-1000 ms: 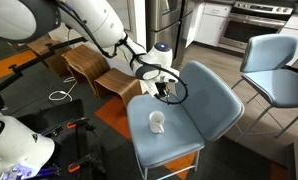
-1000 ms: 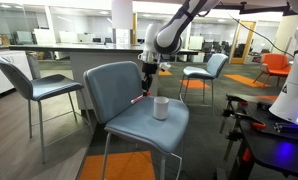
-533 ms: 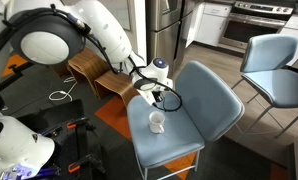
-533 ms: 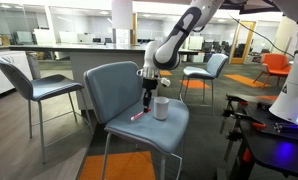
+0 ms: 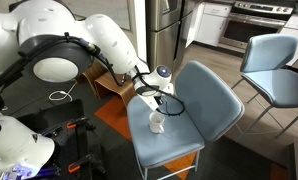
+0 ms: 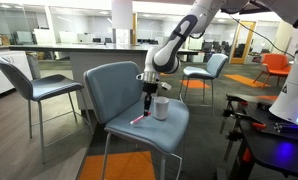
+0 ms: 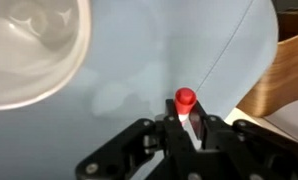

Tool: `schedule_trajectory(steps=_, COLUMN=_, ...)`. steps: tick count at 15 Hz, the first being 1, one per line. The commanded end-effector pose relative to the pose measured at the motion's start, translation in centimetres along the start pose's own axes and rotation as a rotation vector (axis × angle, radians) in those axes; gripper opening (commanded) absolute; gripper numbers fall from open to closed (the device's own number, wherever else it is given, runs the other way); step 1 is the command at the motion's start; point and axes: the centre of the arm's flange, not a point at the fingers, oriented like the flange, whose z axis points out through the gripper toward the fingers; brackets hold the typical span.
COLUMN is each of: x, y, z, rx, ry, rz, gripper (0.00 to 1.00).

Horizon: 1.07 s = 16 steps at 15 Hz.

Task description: Take the red marker out of the white mug

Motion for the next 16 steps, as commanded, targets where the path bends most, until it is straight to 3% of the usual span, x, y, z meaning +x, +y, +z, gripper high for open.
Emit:
schedule_trajectory(steps=1, x=0.1, y=0.7, z=-0.3, rx=-0.008, ry=0.001, rz=-0.067, gripper=0.52)
schedule_trajectory(steps=6, x=1.1, y=-0.8, z=-3.1, rx=-0.083, ry=-0.049, rz=-0.186, gripper=0.90)
schedule_trajectory(steps=8, x=1.4, y=-1.5, z=-4.9, rx=-0.127, ry=-0.089, rz=-0.208, gripper=1.00)
schedule_trajectory(steps=16, x=1.9, y=-2.5, z=-10.9, rx=-0.267, ry=-0.184, rz=-0.265, gripper=1.00)
